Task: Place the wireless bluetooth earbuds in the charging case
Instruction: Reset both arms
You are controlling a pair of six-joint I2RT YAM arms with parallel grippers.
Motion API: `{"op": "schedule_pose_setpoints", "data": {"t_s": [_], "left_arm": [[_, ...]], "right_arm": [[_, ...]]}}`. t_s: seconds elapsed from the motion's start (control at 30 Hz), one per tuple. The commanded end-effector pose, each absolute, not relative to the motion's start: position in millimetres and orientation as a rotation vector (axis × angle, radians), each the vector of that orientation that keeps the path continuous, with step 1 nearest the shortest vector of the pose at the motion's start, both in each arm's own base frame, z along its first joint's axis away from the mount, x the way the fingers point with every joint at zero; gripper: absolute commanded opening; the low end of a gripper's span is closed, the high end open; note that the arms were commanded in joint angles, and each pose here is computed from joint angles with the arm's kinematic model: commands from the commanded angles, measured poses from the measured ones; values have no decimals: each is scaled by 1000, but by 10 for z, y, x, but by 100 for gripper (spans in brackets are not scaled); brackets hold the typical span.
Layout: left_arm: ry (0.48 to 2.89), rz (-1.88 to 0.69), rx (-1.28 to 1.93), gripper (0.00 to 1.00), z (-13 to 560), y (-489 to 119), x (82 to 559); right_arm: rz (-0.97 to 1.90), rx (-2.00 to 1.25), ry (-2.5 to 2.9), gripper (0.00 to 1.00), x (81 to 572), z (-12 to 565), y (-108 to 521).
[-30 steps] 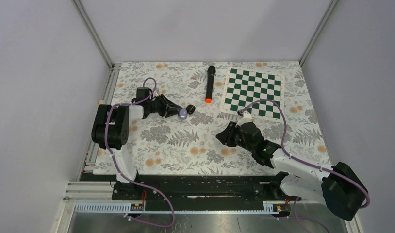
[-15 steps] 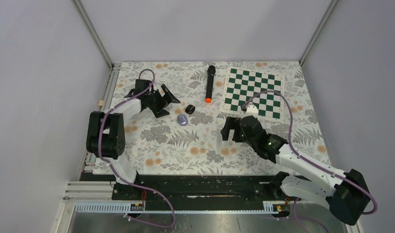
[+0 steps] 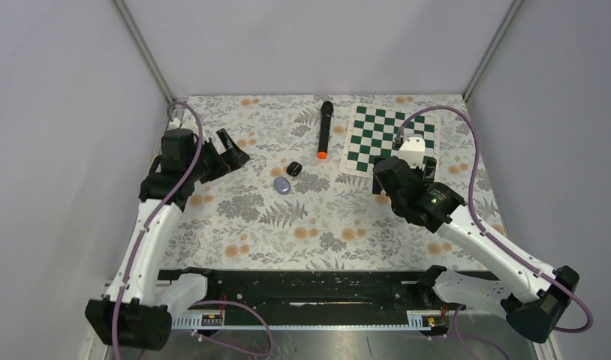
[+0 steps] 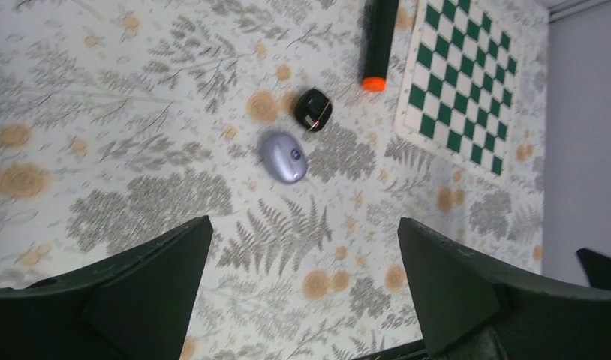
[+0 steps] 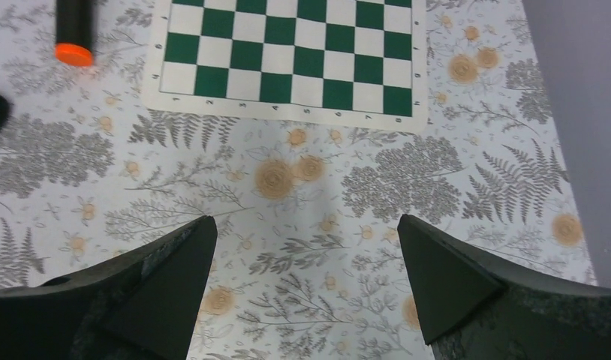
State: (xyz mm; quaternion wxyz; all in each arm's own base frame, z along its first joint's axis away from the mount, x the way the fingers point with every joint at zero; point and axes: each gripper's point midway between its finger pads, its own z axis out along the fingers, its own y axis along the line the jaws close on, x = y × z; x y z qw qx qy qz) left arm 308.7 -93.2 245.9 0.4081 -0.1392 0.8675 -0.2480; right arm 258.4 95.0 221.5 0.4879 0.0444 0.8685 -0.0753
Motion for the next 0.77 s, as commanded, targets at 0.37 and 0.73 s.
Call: {"op": "schedule_pose_setpoints", "data": {"t_s": [0.37, 0.73], "left_arm": [[2111, -80, -514, 99, 2013, -39, 2480], [2151, -119, -514, 99, 1895, -115, 2501]], "right_arm": [[-75, 34, 2237, 99, 2437, 1789, 1130], [22, 67, 2244, 99, 2406, 1709, 1234]]}}
